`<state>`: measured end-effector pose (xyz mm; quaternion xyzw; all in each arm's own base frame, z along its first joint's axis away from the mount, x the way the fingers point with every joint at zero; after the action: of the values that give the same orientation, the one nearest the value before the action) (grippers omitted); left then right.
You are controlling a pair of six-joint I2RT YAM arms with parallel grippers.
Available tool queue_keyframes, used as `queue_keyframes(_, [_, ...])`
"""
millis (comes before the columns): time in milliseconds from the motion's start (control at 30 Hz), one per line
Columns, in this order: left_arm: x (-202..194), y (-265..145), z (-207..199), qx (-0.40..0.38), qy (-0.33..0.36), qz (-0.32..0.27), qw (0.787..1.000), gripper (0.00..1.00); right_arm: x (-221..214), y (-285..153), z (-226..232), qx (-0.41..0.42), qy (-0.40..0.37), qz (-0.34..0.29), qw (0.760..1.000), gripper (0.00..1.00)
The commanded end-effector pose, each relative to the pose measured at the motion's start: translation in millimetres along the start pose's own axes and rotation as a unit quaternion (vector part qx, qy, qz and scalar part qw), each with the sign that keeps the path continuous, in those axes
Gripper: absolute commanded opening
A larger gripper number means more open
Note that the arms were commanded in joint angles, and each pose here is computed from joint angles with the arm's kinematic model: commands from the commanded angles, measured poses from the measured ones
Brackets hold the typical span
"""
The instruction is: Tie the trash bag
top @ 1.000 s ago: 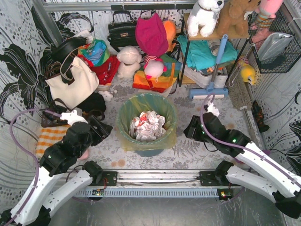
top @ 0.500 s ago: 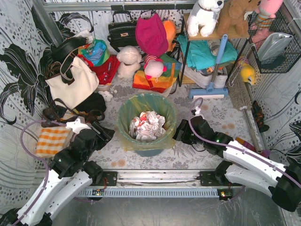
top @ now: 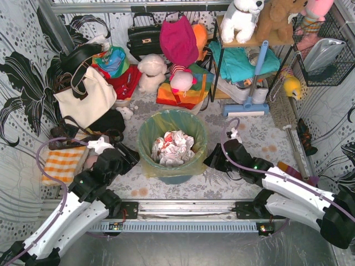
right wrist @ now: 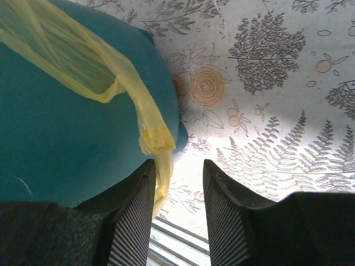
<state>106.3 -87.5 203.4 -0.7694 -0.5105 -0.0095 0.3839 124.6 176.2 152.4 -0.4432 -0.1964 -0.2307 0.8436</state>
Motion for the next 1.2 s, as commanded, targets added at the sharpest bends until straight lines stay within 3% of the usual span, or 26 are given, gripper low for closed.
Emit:
queue_keyframes(0, [-3.2, 8.9, -6.5, -0.031, 0.008, 0.004, 0.999, 0.67, -0.5, 0.1, -5.6, 0.005, -0.002, -0.033, 0.999, 0.39])
queue_keyframes(400, [-6.3, 17.3, 2.4, -0.035, 0.002, -0.009, 0.999, 0.68, 7.0, -0.9, 1.3, 0.04, -0.045, -0.058, 0.996, 0.38])
queue_keyframes(867, [-24.9, 28.6, 15.2, 0.022, -0.011, 0.056, 0.998, 0.63, 15.0, 9.9, 11.2, 0.043, -0.062, -0.057, 0.996, 0.37])
queue_keyframes(1167, [-36.9, 31.9, 23.7, -0.008, -0.042, 0.087, 0.995, 0.57, 7.5, 15.4, 6.8, 0.052, -0.035, -0.056, 0.996, 0.33])
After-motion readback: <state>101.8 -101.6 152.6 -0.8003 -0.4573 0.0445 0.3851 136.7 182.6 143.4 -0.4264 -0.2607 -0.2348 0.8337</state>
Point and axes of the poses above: each gripper's point midway between its finger pads, its own y axis out along the fingers, its own z axis along the line the jaws close on, x = y × z, the point moved 9 cm from there along -y, back along the fingers, and after that the axes turned 8 degrees about -y, right-handed, at the moved point
